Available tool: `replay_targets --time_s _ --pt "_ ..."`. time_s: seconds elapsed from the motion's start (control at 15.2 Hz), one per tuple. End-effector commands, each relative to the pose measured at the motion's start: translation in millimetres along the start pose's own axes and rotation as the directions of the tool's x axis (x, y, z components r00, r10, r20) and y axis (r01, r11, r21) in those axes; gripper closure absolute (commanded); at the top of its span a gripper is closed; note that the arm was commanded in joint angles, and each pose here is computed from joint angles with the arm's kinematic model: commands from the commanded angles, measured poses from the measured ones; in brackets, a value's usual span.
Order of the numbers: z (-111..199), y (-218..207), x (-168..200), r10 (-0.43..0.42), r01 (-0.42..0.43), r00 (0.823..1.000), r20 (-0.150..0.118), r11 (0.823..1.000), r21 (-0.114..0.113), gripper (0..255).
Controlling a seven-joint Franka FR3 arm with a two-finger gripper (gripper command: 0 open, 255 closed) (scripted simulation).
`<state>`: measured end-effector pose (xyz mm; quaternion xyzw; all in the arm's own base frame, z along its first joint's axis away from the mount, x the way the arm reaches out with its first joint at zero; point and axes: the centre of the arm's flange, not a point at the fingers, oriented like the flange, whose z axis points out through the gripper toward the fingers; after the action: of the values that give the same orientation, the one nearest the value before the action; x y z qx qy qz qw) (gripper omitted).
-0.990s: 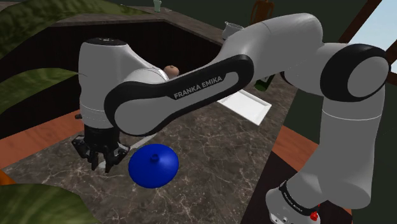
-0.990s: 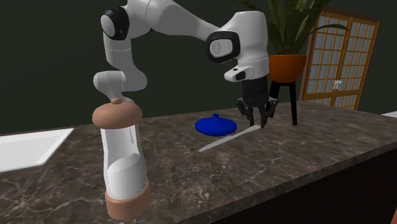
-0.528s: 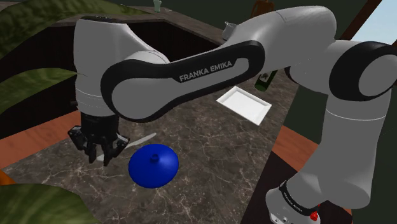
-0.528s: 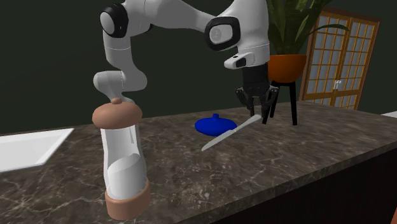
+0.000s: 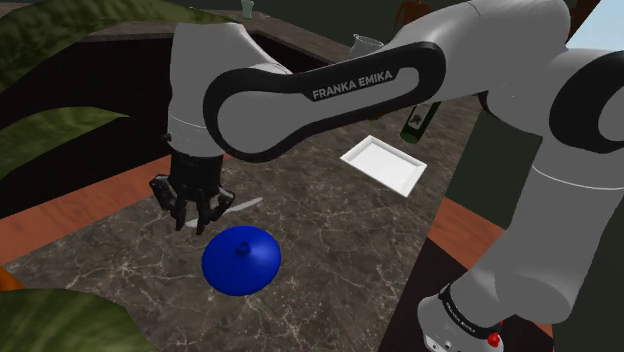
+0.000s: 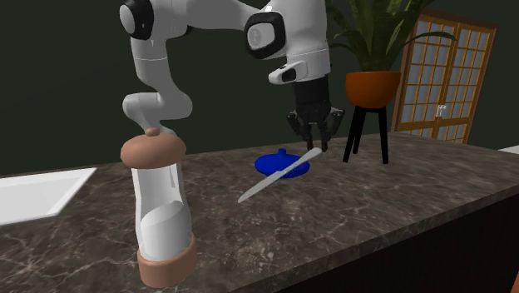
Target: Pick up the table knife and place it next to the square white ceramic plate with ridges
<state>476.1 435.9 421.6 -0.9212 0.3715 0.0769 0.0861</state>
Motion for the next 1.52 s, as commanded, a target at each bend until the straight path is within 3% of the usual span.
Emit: replay_targets --time_s 0.0,1.45 --pt "-7 15 21 0.0 0.0 1.0 0.001 1.0 0.0 255" --pt "-73 179 252 0.0 0.0 1.0 0.001 1.0 0.0 255"
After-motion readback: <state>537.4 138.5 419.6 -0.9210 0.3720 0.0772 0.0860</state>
